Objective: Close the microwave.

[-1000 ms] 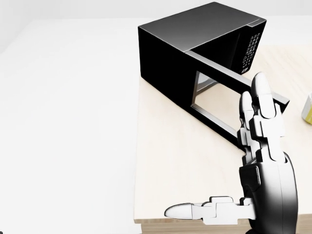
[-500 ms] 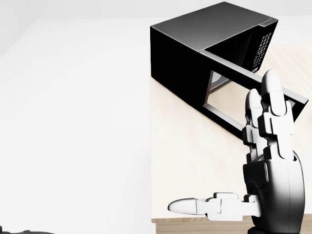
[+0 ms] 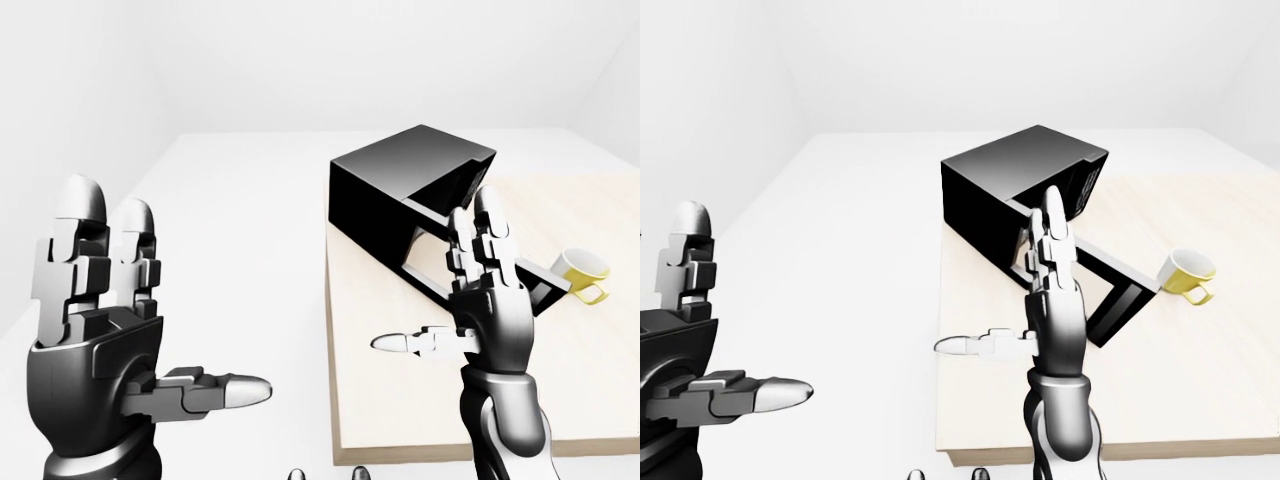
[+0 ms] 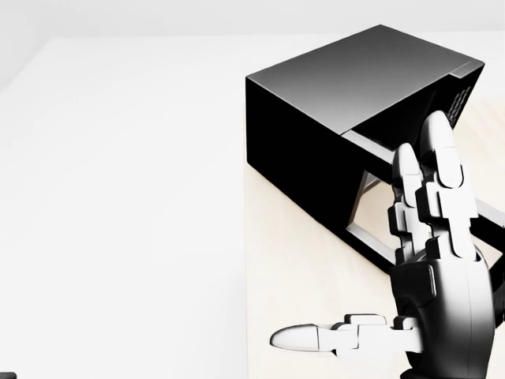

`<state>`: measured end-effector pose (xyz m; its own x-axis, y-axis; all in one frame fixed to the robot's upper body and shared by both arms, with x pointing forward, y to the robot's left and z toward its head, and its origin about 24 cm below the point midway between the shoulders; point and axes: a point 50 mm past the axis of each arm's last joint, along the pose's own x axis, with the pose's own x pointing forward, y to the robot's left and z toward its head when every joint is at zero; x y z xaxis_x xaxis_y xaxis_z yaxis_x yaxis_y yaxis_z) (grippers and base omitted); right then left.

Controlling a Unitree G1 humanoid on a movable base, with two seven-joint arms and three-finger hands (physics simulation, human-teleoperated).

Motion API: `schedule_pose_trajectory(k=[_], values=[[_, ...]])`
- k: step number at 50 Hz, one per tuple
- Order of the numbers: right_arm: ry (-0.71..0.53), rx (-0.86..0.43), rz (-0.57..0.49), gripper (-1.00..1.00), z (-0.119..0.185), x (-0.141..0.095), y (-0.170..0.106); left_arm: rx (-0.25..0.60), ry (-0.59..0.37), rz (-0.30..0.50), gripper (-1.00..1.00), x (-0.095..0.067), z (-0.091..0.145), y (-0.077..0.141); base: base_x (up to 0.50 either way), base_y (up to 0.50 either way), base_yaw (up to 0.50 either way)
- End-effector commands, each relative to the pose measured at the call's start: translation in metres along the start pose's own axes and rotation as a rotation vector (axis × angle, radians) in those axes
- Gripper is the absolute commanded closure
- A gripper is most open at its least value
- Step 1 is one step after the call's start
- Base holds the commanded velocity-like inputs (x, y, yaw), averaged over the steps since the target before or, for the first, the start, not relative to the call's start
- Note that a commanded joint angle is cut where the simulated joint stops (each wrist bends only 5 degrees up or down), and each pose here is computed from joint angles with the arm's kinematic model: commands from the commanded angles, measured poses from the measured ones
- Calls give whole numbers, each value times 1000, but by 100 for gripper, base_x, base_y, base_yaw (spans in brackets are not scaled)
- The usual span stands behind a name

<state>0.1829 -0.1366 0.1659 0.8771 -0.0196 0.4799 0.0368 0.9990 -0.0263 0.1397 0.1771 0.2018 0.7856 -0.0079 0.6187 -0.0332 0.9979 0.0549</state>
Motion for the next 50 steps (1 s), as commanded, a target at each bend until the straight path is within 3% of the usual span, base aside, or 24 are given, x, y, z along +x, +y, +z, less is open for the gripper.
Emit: schedule_pose_trajectory(k=[1,7,30,50], values=[[3,-4,3,-100,-1,0,1,-5,4,-5,-100,-1,0,-1,50,2,0],[10,-2,7,-100,-2,-1,1,-1,6,-1,-100,-1,-1,-1,50,2,0],[63,-14,17,-100,-14,-1,2,-23,10,-2,-100,-3,-1,0,0,0,0],[331,-26,-11,-100,-84,0,-4,-31,11,1,-100,-2,-1,1,0,0,0]])
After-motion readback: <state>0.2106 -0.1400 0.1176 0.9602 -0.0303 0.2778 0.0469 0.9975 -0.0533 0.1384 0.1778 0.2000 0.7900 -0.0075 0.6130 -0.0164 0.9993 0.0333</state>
